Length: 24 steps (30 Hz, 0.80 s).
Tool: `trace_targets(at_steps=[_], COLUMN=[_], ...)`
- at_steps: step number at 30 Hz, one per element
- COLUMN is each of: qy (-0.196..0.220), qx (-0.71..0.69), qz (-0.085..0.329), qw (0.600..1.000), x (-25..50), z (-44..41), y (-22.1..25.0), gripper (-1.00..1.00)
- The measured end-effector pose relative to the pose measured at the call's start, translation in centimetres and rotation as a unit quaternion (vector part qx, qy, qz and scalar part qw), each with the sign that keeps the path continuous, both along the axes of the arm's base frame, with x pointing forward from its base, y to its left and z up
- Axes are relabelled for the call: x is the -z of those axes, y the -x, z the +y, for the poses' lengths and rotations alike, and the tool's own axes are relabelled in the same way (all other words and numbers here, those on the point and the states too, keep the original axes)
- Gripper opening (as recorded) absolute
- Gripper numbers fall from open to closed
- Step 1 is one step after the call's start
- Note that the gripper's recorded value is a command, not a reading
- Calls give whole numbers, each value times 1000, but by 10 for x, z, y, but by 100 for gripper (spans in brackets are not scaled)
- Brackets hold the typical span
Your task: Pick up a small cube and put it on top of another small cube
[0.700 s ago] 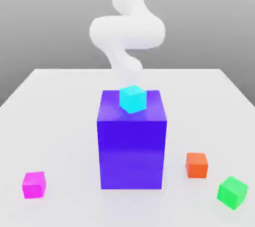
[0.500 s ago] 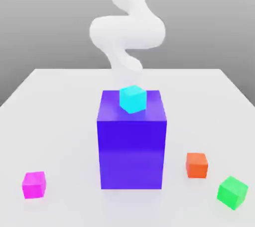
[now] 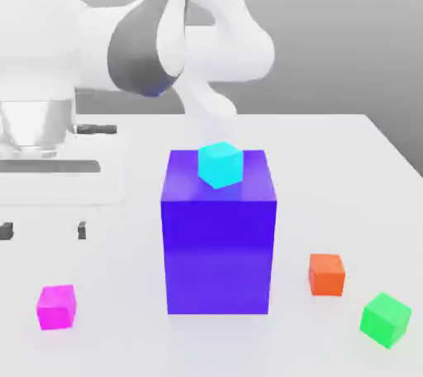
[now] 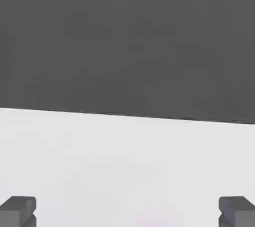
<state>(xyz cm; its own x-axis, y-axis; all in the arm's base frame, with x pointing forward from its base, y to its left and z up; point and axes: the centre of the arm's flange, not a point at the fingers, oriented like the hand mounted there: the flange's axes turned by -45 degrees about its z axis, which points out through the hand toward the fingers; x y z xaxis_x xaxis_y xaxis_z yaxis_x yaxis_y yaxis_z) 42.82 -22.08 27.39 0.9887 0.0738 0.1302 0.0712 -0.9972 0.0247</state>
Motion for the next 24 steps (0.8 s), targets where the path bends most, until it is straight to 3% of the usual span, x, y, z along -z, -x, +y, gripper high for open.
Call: trace_targets(at_steps=[4,9,10,17,22,24], qy=[-5,-6,-6,-7,-7,-8], qx=[-12,-14,-14,-14,-16,-55], qz=[54,66,66,67,66,67], qw=[998,998,998,998,998,996], x=[70,134,143,143,91,81], z=[-21,-26,-26,-26,-24,16], y=[33,41,42,42,41,15], gripper=[0,0,-100,-100,-100,-100])
